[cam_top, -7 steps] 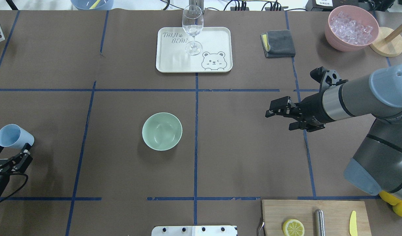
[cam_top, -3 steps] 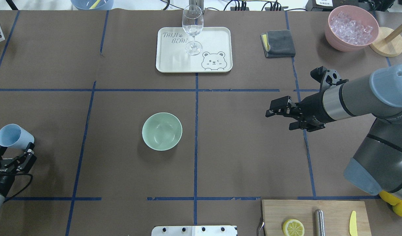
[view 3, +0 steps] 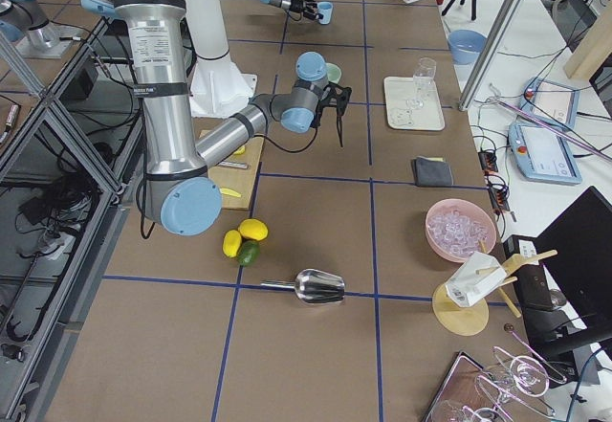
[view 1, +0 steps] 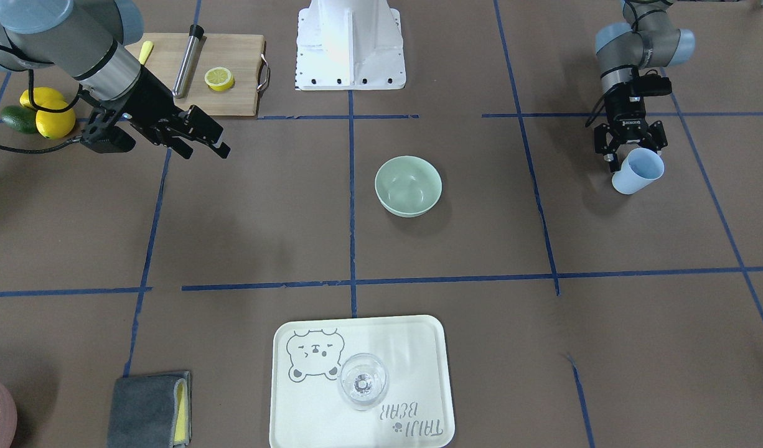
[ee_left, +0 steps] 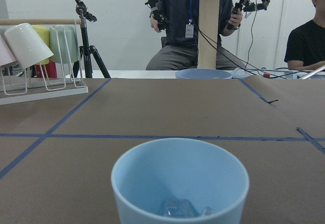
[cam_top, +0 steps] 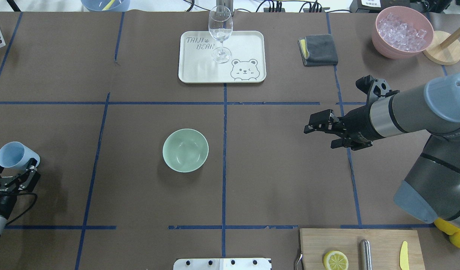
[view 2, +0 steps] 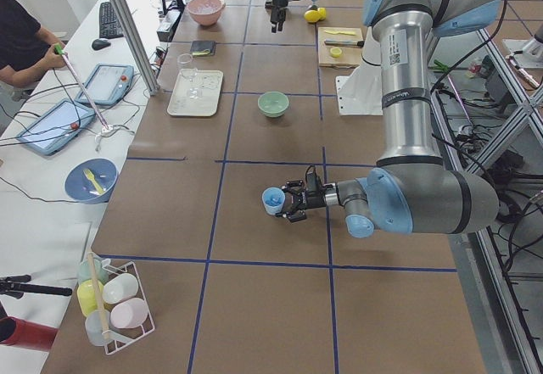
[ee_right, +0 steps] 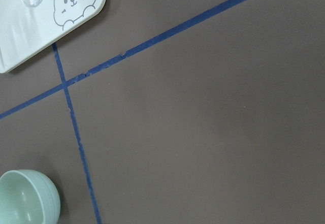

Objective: Pour ice into bowl

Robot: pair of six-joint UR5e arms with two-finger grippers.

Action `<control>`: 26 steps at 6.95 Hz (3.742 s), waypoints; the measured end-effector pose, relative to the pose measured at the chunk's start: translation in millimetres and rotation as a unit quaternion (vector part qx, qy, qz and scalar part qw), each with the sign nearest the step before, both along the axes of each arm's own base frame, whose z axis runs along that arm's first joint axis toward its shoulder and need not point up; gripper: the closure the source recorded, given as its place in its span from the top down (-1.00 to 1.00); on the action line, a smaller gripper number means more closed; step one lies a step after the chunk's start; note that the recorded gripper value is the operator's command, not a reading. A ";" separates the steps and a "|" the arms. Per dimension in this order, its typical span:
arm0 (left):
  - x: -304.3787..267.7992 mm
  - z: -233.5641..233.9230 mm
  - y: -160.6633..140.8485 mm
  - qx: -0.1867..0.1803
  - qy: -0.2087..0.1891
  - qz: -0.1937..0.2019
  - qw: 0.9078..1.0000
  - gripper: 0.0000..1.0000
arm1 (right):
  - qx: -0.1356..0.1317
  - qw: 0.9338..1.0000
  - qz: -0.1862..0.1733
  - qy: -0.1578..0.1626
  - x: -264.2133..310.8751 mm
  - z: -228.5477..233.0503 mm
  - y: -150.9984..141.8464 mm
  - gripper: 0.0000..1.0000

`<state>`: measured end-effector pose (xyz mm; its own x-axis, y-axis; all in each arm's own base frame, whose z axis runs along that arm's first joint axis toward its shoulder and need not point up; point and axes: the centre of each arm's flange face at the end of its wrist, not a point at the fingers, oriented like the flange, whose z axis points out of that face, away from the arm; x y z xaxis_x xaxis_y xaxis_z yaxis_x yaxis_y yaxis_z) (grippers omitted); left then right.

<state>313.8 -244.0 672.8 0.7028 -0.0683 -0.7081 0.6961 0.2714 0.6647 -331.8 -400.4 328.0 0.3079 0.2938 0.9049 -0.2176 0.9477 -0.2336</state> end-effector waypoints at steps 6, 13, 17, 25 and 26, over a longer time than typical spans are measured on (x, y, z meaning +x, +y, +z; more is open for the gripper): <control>6.7 11.1 -19.0 -0.015 -0.008 -0.015 1.000 0.72 | 0.001 1.000 0.001 -0.002 1.1 -2.6 -1.6 1.00; 19.0 -56.8 -49.7 0.006 -0.030 0.008 0.999 -1.00 | 0.002 1.000 0.011 -0.003 8.9 -4.1 -9.5 1.00; 110.0 -228.5 -74.5 0.096 -0.040 0.079 0.991 -1.00 | -0.003 1.000 0.009 -0.001 18.5 2.2 -15.4 1.00; 195.4 -325.7 -68.7 0.129 -0.345 0.102 0.924 -1.00 | -0.005 1.000 0.012 0.001 20.1 4.9 -16.8 1.00; 207.7 -338.6 -67.5 0.135 -0.418 0.115 0.891 -1.00 | -0.006 1.000 0.012 0.002 20.8 5.8 -16.6 1.00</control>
<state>521.6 -311.4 334.2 0.9659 0.2390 0.1001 -0.1257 0.0942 0.9876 -311.0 -417.0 333.8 0.3038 0.3115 0.9004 -0.2411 0.9394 -0.2437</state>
